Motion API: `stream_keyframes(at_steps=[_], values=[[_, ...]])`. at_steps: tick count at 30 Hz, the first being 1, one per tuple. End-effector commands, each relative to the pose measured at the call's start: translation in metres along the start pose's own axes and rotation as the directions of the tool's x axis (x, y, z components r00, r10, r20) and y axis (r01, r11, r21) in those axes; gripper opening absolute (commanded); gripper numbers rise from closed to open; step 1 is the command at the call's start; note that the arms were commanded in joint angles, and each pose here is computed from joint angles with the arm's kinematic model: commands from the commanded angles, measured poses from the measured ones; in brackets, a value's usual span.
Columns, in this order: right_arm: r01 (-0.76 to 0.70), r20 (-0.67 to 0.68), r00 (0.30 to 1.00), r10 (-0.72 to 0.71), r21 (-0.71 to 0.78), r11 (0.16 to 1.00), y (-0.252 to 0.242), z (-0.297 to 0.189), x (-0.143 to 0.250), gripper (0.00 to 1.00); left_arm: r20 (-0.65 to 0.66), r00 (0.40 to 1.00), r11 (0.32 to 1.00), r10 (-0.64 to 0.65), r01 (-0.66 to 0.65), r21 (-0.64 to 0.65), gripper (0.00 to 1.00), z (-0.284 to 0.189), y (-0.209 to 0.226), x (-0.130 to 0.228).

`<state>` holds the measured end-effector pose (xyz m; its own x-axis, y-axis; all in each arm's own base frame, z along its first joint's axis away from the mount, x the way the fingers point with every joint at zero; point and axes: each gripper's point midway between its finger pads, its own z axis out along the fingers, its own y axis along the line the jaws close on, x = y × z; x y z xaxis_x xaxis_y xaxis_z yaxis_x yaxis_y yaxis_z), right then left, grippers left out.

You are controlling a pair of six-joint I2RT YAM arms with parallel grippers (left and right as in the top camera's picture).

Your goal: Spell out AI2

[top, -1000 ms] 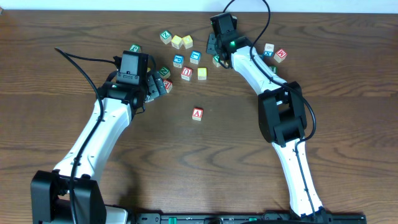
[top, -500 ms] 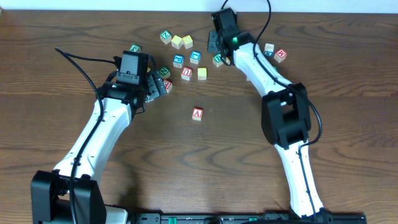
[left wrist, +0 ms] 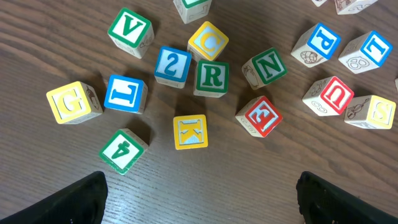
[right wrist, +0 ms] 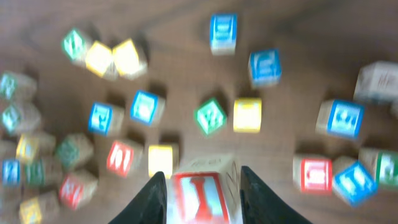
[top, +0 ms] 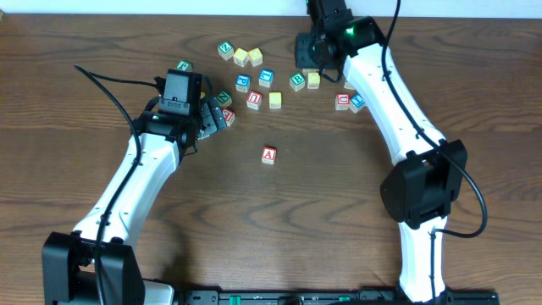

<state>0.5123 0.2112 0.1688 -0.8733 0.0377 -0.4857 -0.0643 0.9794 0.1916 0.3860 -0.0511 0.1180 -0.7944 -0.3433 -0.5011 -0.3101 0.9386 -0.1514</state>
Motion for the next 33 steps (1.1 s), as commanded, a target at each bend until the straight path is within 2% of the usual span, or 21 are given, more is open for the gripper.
stream_keyframes(at_steps=[1, 5, 9, 20, 22, 27, 33], values=[[0.000, -0.126, 0.992, -0.004, -0.029, 1.000, 0.000, -0.007, 0.028, 0.31, 0.016, 1.000, 1.000, 0.001, -0.001, -0.007, 0.96, -0.002, 0.002, -0.005], [0.006, -0.230, 0.973, -0.004, 0.009, 1.000, -0.007, -0.006, 0.056, 0.29, 0.016, 1.000, 1.000, 0.001, -0.001, -0.007, 0.96, -0.002, 0.002, -0.005], [0.011, -0.280, 0.960, -0.002, 0.028, 1.000, -0.012, -0.002, 0.071, 0.30, 0.016, 1.000, 1.000, 0.001, -0.001, -0.007, 0.96, -0.002, 0.002, -0.005], [0.033, -0.257, 0.966, -0.028, 0.016, 0.999, 0.000, 0.011, 0.071, 0.36, 0.016, 1.000, 1.000, 0.001, -0.001, -0.007, 0.96, -0.002, 0.002, -0.005], [0.042, -0.271, 0.962, -0.036, 0.016, 0.999, 0.003, 0.021, 0.078, 0.31, 0.016, 1.000, 1.000, 0.001, -0.001, -0.007, 0.96, -0.002, 0.002, -0.005], [0.047, -0.334, 0.942, -0.035, 0.026, 0.999, 0.004, 0.056, 0.099, 0.10, 0.016, 1.000, 1.000, 0.001, -0.001, -0.007, 0.96, -0.002, 0.002, -0.005], [0.044, -0.364, 0.931, -0.040, 0.002, 0.999, 0.009, 0.088, 0.112, 0.06, 0.016, 1.000, 1.000, 0.001, -0.001, -0.007, 0.96, -0.002, 0.002, -0.005]])
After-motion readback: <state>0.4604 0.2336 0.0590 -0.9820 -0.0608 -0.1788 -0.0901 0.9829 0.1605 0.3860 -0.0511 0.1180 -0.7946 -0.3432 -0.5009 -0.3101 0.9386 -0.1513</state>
